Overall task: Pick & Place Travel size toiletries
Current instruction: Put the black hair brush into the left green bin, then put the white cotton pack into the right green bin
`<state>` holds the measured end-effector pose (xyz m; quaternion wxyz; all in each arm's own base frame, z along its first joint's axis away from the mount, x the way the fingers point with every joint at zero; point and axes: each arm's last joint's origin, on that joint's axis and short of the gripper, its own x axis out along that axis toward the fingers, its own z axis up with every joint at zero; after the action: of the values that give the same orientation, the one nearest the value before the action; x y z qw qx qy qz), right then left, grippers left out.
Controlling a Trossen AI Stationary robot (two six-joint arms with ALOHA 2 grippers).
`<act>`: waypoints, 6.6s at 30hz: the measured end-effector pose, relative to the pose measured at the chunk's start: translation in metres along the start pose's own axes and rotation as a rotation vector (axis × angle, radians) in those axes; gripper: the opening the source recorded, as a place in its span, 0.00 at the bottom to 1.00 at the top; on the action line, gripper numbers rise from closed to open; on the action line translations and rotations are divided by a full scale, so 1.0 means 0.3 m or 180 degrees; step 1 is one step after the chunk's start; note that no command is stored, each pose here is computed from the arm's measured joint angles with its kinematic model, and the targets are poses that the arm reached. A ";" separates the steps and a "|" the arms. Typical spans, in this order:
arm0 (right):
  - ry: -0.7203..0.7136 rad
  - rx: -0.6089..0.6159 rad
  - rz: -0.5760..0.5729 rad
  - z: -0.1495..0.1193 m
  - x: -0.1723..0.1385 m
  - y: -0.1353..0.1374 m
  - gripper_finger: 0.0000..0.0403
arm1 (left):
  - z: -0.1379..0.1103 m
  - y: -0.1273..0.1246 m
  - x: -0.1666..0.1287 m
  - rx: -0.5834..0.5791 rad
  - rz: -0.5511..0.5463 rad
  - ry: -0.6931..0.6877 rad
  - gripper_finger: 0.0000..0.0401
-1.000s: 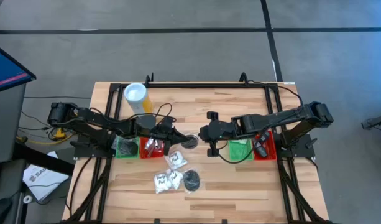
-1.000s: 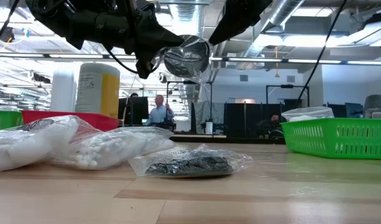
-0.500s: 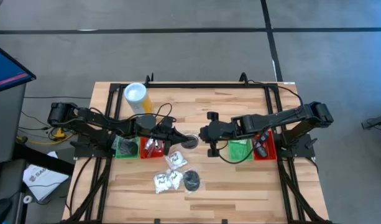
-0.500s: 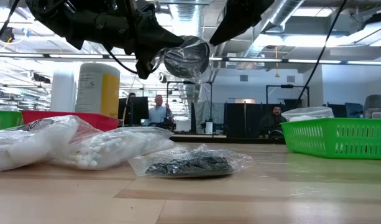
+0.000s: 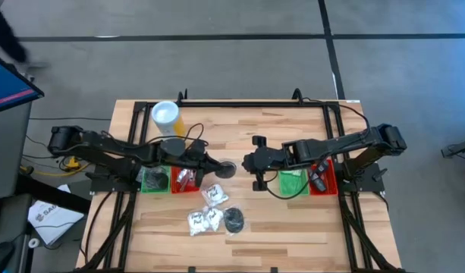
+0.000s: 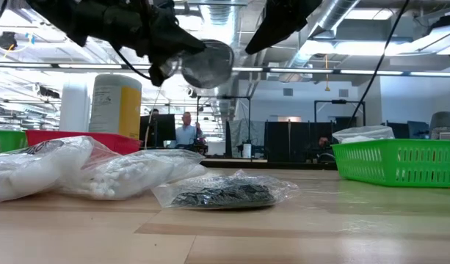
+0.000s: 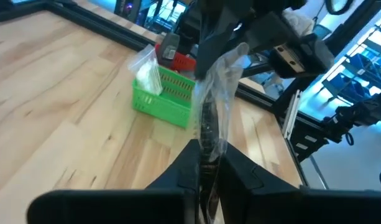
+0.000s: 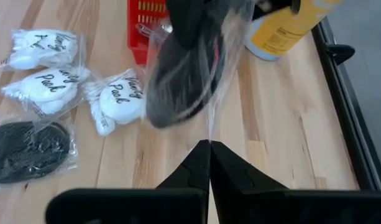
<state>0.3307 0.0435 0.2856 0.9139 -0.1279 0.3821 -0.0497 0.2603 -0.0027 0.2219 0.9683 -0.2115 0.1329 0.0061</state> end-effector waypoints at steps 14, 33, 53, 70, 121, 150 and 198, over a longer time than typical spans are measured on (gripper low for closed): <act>0.0176 0.0046 0.0056 -0.020 -0.001 0.003 0.25 | 0.001 -0.026 -0.099 -0.0034 0.0406 0.0181 0.05; 0.0268 0.0032 0.0060 -0.029 0.017 0.007 0.37 | -0.024 -0.046 -0.327 -0.0814 0.0983 0.0485 0.05; 0.0332 0.0014 0.0064 -0.037 0.017 0.008 0.33 | 0.016 -0.068 -0.480 -0.1435 0.1487 0.1038 0.05; 0.0333 0.0013 0.0064 -0.037 0.017 0.008 0.32 | -0.036 -0.040 -0.528 -0.1784 0.2041 0.1538 0.05; 0.0334 0.0012 0.0064 -0.038 0.017 0.008 0.32 | -0.098 -0.010 -0.485 -0.2167 0.2939 0.1702 0.09; 0.0333 0.0012 0.0064 -0.038 0.017 0.008 0.32 | -0.100 -0.011 -0.489 -0.2018 0.2851 0.1868 0.31; 0.0353 0.0068 0.0102 -0.039 0.038 0.038 0.32 | -0.318 -0.324 -0.083 -0.0138 0.0429 0.2059 0.31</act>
<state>0.3305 0.0501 0.2668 0.8933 -0.1090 0.4336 -0.0461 0.2186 -0.1293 0.1846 0.8686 -0.2138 0.4470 0.0056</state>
